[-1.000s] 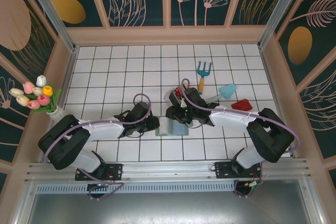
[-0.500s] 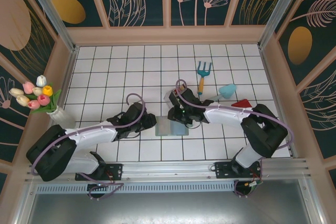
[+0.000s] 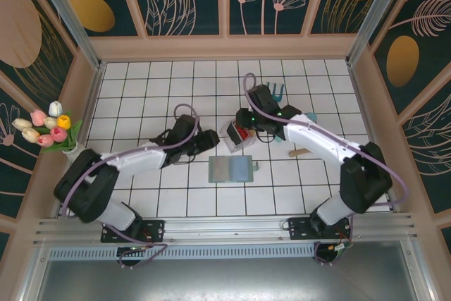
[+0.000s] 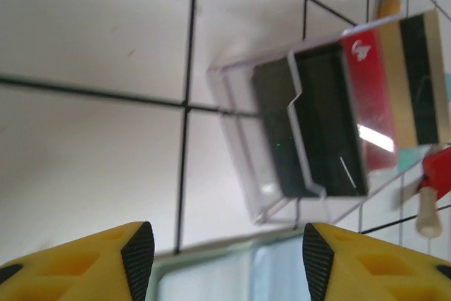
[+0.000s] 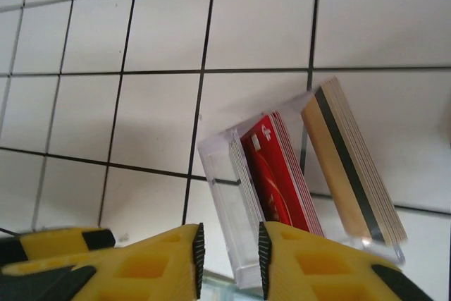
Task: Put the credit cards into the card holder
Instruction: Pick up the credit card from the storage box.
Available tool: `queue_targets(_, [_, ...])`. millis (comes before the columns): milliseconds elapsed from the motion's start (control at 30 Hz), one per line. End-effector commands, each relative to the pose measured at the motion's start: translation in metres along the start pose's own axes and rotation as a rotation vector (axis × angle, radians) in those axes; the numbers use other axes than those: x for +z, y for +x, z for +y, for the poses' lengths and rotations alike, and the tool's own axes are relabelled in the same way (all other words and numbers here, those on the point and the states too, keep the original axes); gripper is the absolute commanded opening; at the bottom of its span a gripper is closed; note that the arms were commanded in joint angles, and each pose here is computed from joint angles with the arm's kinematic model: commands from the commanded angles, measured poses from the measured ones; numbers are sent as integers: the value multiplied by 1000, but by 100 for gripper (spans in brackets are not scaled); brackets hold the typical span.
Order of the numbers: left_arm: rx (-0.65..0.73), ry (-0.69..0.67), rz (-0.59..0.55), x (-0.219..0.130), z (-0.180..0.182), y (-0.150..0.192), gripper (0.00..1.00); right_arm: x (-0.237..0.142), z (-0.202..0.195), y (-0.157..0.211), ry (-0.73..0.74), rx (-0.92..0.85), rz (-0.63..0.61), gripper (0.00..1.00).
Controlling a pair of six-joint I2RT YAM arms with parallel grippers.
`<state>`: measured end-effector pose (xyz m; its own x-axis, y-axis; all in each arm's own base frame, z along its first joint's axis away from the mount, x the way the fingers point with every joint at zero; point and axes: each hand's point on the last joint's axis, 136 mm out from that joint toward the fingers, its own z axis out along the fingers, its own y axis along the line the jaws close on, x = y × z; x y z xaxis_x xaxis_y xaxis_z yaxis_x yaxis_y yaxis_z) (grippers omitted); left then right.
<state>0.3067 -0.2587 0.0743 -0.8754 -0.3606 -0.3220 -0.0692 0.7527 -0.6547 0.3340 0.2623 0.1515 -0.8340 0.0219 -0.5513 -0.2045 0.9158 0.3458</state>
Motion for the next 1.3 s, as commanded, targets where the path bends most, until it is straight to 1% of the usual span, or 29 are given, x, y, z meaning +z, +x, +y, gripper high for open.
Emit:
queue_targets(0, [-17, 100, 26, 15, -27, -22, 60, 21, -11, 24, 80, -138, 125, 27])
queue_targets(100, [-44, 109, 41, 33, -28, -38, 61, 34, -5, 32, 82, -186, 151, 26])
queue_targets(133, [-54, 114, 55, 41, -27, -41, 61, 37, -9, 33, 105, -188, 155, 26])
queue_targets(233, [-56, 110, 63, 55, -30, -49, 58, 46, -10, 38, 111, -204, 172, 26])
queue_targets(333, [-61, 95, 87, 66, -25, -47, 57, 51, -7, 41, 118, -245, 178, 29])
queue_targets(400, [-69, 108, 104, 71, -23, -43, 56, 53, -9, 41, 156, -263, 172, 31])
queue_targets(467, [-75, 117, 116, 73, -21, -38, 54, 56, -10, 43, 170, -272, 183, 32])
queue_targets(600, [-80, 97, 133, 77, -10, -31, 48, 59, -10, 45, 190, -295, 194, 33])
queue_targets(733, [-87, 75, 130, 78, -2, -28, 43, 62, -17, 47, 246, -315, 195, 33])
queue_targets(833, [-86, 80, 133, 80, -2, -27, 37, 67, -18, 51, 278, -351, 206, 33])
queue_targets(867, [-93, 63, 144, 80, 7, -21, 37, 68, -17, 53, 285, -363, 209, 33])
queue_targets(967, [-87, 53, 144, 80, 9, -20, 35, 71, -17, 54, 327, -396, 201, 35])
queue_targets(1133, [-80, 37, 144, 81, 14, -18, 34, 68, -27, 50, 468, -445, 148, 36])
queue_targets(1267, [-77, 29, 145, 81, 17, -17, 33, 60, -29, 42, 502, -442, 115, 36])
